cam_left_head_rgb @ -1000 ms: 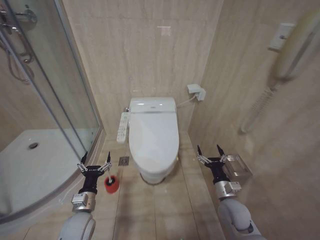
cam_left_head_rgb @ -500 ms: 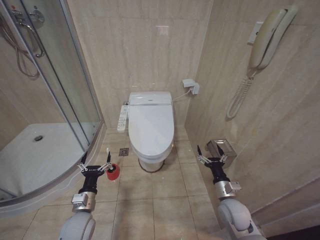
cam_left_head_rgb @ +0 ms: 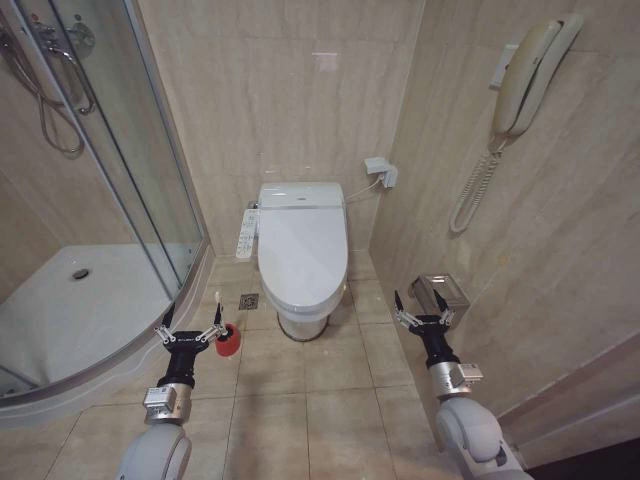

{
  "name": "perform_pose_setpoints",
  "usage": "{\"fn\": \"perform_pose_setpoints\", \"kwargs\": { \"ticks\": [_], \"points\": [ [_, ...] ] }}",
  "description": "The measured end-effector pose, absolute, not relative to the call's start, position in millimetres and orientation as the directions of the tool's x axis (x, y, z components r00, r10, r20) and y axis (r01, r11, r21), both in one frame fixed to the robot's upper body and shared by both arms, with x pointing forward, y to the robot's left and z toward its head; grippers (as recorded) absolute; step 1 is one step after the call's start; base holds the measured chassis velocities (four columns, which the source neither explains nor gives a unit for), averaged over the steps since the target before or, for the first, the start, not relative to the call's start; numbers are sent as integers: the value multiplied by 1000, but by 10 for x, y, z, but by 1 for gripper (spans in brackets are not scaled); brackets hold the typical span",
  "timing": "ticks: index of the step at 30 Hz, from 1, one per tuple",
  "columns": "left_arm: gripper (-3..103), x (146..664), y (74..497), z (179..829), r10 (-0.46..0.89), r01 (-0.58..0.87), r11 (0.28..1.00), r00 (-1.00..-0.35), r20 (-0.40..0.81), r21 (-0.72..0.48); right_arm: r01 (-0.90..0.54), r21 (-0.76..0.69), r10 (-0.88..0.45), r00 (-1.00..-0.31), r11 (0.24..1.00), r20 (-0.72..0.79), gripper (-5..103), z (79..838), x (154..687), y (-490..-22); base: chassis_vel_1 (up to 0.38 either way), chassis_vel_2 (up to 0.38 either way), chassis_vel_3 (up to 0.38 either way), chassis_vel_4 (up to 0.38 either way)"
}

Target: Open the toilet lid, clean the toilet bowl with a toilet brush, close the toilet lid, and flush.

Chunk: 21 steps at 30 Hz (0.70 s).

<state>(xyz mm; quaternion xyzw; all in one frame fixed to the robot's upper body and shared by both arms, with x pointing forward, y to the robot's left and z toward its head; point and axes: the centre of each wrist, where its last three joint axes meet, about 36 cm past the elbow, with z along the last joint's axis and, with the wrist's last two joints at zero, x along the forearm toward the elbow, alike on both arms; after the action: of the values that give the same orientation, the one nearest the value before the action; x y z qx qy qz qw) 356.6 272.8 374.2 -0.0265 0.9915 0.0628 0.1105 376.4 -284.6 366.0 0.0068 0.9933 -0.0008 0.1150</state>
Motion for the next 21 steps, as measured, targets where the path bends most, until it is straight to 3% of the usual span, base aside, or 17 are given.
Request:
{"fn": "perform_pose_setpoints", "kwargs": {
  "ticks": [21],
  "points": [
    [100,3566,2728,3743,-39,-66,991,-974,-223,119,14,0,13,-973,1000,-229,100,3661,3765,-2846,-2,2,3,-1]
  ]
}}
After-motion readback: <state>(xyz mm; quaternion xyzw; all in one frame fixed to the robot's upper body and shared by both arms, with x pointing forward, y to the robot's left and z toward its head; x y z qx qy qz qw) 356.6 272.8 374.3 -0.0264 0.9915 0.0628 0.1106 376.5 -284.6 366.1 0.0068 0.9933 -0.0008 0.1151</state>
